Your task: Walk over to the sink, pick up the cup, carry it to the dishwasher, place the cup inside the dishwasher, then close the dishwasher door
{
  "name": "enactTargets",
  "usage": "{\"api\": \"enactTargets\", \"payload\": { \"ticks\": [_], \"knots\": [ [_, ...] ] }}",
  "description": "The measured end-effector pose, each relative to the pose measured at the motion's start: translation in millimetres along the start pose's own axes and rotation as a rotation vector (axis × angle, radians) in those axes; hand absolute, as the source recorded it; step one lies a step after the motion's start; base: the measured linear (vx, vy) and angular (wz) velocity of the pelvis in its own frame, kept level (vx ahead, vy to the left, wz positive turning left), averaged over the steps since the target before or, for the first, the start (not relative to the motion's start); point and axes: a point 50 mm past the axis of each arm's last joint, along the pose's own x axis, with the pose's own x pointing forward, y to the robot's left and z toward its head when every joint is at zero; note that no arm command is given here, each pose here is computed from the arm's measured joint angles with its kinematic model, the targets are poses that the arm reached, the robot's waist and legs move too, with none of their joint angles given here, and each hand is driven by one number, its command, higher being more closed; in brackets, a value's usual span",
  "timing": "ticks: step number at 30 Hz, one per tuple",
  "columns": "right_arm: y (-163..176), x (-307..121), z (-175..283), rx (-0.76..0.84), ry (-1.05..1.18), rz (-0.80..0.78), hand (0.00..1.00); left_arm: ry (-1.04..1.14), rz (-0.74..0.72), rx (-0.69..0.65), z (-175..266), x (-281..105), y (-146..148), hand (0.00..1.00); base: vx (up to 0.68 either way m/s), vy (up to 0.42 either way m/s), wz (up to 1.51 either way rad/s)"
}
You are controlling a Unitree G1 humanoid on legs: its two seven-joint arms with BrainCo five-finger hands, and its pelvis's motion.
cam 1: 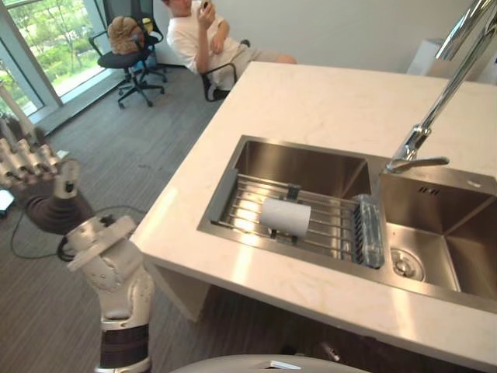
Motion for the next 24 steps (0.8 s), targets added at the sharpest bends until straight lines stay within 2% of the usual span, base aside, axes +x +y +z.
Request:
{"api": "enactTargets", "payload": {
  "ticks": [3, 5, 7, 10, 11, 15, 17, 20, 24],
  "knots": [
    [0, -1, -9, 0.009, 0.031, -0.001, 0.00, 0.030, -0.052, -0.034, -1, -1, -10, 0.00, 0.00, -0.002, -0.13],
    [-1, -1, -13, 0.011, 0.058, -0.004, 0.00, 0.197, -0.161, -0.154, -16, -8, -23, 0.00, -0.03, 0.024, -0.04],
    [-2, -2, -15, 0.008, 0.076, -0.006, 0.00, 0.339, -0.306, -0.234, -29, -21, -43, 0.00, -0.06, 0.046, 0.00],
    [-1, -2, -12, -0.007, 0.079, 0.003, 0.00, 0.530, -0.672, -0.276, -46, -59, -92, 0.00, -0.07, 0.078, -0.05],
    [2, -2, -13, -0.015, 0.081, 0.013, 0.00, 0.571, -0.813, -0.238, -49, -75, -106, 0.00, -0.12, 0.045, -0.29],
    [4, -2, -9, -0.040, 0.060, 0.034, 0.00, 0.646, -1.024, -0.129, -57, -100, -120, 0.00, -0.07, 0.035, -0.39],
    [-2, -5, -14, -0.031, 0.070, 0.019, 0.00, 0.674, -1.153, -0.027, -64, -113, -127, 0.00, 0.00, 0.020, -0.12],
    [-4, -5, -12, -0.032, 0.067, 0.015, 0.00, 0.698, -1.191, 0.105, -74, -119, -125, 0.00, 0.04, 0.020, -0.28],
    [-6, -5, -12, -0.041, 0.062, -0.020, 0.00, 0.647, -1.156, 0.316, -86, -110, -114, 0.00, 0.06, 0.014, -0.43]
  ]
}}
